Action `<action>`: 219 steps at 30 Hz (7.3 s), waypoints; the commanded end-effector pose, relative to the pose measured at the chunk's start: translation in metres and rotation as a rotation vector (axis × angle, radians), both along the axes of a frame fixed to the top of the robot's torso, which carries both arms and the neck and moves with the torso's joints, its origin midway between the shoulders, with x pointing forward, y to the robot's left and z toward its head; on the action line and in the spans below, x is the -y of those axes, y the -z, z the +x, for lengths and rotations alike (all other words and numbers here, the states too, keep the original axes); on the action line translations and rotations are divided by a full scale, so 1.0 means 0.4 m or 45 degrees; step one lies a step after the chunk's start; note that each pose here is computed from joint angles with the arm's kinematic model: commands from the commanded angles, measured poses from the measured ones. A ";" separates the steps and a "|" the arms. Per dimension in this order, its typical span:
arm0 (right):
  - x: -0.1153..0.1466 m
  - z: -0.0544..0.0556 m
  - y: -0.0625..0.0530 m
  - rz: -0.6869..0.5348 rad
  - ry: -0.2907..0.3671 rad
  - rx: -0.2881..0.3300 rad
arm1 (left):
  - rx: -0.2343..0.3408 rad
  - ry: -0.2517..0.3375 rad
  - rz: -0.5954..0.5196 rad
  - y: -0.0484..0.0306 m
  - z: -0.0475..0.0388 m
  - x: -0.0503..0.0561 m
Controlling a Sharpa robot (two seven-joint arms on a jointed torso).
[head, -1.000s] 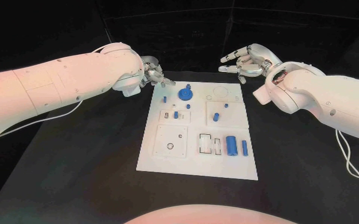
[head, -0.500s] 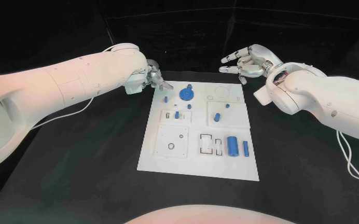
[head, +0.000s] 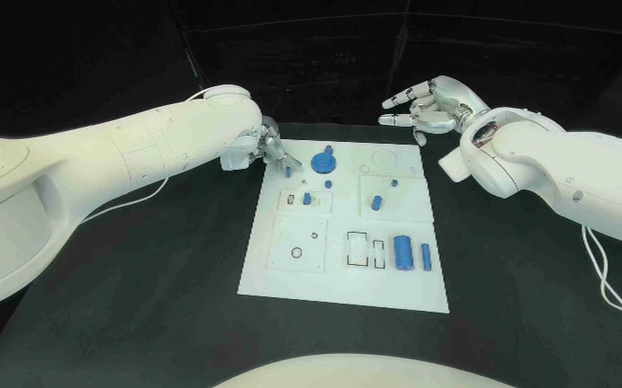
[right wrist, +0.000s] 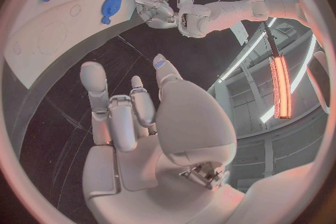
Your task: Assemble the parts on the task board
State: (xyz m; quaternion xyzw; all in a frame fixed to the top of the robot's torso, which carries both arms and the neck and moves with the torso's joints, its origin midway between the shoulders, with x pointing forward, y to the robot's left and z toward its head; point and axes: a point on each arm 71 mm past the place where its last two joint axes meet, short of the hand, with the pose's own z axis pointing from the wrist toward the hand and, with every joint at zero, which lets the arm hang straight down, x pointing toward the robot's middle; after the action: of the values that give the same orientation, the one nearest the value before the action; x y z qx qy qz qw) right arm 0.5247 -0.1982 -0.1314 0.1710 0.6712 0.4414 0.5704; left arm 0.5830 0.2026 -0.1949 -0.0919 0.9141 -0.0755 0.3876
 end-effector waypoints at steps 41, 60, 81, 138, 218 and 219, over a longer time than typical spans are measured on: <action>-0.003 0.005 -0.002 -0.002 -0.006 0.004 | 0.019 0.005 -0.100 -0.001 -0.002 0.019; -0.002 0.004 -0.002 -0.003 -0.005 0.002 | 0.018 0.000 -0.118 -0.001 -0.001 0.021; 0.007 0.005 -0.001 -0.007 0.002 -0.002 | 0.024 -0.072 -0.337 -0.009 -0.070 -0.024; 0.005 0.009 0.002 -0.009 -0.002 -0.005 | 0.083 0.091 -0.088 0.041 -0.211 0.029; 0.004 0.008 0.001 -0.007 -0.002 -0.001 | 0.006 0.112 -0.020 0.058 -0.194 0.036; 0.005 0.008 0.001 -0.007 -0.002 0.000 | 0.008 0.109 -0.021 0.058 -0.194 0.034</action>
State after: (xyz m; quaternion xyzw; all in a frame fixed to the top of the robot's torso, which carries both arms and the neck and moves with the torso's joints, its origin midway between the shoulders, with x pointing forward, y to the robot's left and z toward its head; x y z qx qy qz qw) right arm 0.5280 -0.2010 -0.1333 0.1730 0.6747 0.4365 0.5695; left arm 0.5056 0.1865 -0.2177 -0.0534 0.9146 -0.1085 0.3858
